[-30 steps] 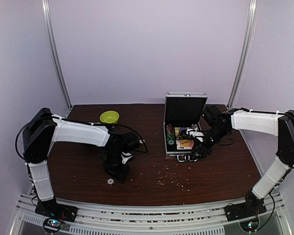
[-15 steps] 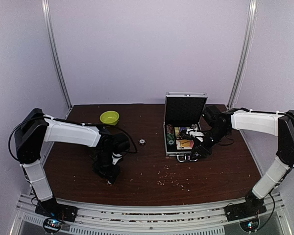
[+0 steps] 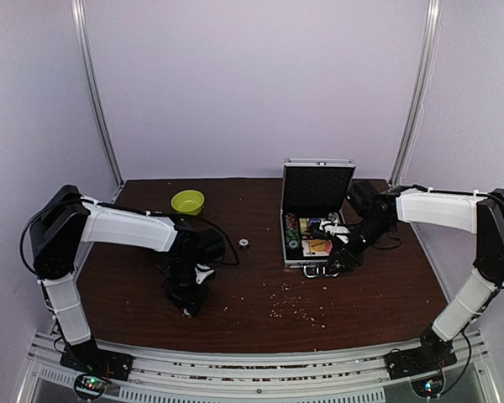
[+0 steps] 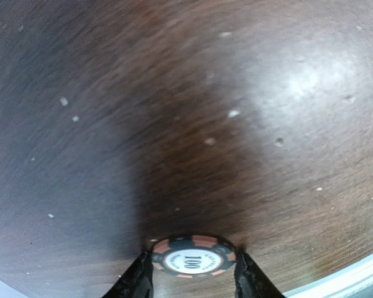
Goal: Pack up texas hold em set
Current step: Move the poker chip to the center of the board.
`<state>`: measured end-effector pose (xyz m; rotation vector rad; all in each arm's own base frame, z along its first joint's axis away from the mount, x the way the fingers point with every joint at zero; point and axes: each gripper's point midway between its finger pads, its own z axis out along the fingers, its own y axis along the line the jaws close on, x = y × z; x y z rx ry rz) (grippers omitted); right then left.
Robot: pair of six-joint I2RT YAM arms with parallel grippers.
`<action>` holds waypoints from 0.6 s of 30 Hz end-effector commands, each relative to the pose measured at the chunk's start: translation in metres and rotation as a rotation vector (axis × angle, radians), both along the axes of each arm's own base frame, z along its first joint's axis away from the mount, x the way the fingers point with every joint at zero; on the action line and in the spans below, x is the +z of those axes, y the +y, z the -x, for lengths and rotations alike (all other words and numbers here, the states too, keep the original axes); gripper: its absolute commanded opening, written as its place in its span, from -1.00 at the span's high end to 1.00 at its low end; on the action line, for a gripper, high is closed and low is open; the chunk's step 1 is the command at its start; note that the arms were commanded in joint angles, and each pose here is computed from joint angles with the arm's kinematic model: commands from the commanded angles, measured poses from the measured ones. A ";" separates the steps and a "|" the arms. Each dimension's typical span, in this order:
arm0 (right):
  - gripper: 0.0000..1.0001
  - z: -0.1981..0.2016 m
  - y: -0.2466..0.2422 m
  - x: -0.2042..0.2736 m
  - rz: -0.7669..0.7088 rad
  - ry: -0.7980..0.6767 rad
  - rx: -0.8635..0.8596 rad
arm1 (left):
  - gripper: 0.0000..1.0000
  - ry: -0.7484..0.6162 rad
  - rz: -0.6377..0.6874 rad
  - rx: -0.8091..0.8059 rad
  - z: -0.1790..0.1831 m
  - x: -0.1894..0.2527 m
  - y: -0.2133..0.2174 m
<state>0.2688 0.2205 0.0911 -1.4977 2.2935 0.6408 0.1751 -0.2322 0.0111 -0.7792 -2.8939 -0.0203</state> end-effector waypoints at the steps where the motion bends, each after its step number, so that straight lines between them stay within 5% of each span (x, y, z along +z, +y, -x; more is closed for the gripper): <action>1: -0.02 0.004 0.000 -0.004 0.011 0.017 0.010 | 0.14 0.025 0.051 -0.051 0.005 -0.017 -0.024; 8: 0.02 0.000 -0.004 0.005 0.007 0.004 0.000 | 0.18 0.007 0.115 -0.126 0.003 -0.021 -0.081; 18: 0.02 -0.037 -0.074 0.053 -0.035 -0.077 -0.207 | 0.19 -0.091 0.307 -0.359 -0.026 -0.031 -0.242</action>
